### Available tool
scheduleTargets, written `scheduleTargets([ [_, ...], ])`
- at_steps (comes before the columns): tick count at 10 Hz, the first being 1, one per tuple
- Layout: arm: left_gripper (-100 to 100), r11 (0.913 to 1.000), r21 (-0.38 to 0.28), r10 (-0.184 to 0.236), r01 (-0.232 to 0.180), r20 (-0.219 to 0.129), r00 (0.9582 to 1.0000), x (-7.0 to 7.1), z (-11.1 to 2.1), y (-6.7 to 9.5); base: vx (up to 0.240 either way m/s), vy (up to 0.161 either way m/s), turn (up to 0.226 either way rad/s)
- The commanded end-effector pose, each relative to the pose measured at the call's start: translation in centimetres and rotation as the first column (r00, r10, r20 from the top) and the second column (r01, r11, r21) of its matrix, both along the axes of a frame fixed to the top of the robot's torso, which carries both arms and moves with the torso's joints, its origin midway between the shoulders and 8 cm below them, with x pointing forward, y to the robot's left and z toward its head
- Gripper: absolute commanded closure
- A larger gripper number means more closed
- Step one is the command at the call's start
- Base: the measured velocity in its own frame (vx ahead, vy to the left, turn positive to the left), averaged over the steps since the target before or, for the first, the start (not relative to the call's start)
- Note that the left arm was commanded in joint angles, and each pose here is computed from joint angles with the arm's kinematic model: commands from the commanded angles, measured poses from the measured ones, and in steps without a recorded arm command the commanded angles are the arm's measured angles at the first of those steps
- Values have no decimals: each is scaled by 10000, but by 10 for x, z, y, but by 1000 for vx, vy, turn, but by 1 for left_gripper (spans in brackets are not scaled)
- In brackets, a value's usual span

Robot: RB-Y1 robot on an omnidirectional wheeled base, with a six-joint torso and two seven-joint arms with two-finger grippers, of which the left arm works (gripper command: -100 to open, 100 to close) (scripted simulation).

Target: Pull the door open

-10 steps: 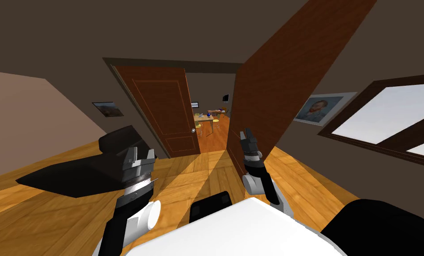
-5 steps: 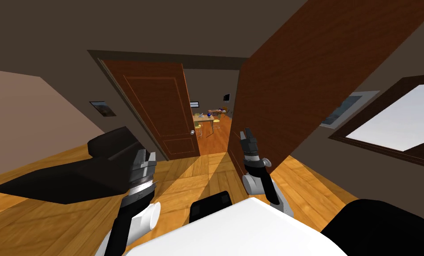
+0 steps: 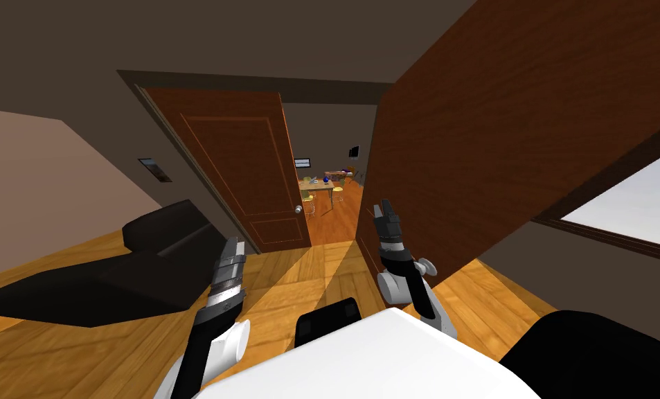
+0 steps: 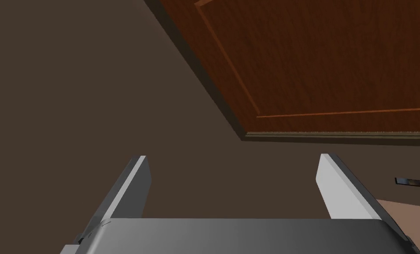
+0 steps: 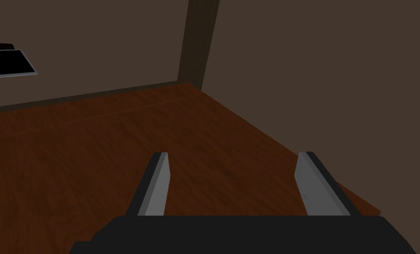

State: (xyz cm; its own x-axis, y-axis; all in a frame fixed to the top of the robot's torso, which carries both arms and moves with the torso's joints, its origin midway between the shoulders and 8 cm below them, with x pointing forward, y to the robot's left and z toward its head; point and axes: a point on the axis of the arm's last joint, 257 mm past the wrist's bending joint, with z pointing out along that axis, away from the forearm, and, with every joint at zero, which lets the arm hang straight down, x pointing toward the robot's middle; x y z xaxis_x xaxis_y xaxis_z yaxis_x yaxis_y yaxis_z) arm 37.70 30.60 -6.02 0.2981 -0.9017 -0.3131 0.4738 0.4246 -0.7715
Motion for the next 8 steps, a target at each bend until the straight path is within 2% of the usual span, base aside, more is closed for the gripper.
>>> scheduleTargets([
  [1,-100,9991,393,154,-148,-147,9998,3,-9,0,115,-24,11],
  [4,-100,9909,1272,497,-429,-504,9975,5,-30,0,131,-43,20],
  [5,-100,9835,1727,672,-546,-675,9955,6,-41,0,162,-50,23],
  [6,-100,9789,1955,757,-597,-757,9943,6,-46,0,147,-39,26],
  [7,-100,9679,2419,934,-687,-919,9914,7,-58,0,130,-29,29],
  [8,-100,9614,2652,1022,-726,-998,9897,7,-64,0,133,-53,19],
])
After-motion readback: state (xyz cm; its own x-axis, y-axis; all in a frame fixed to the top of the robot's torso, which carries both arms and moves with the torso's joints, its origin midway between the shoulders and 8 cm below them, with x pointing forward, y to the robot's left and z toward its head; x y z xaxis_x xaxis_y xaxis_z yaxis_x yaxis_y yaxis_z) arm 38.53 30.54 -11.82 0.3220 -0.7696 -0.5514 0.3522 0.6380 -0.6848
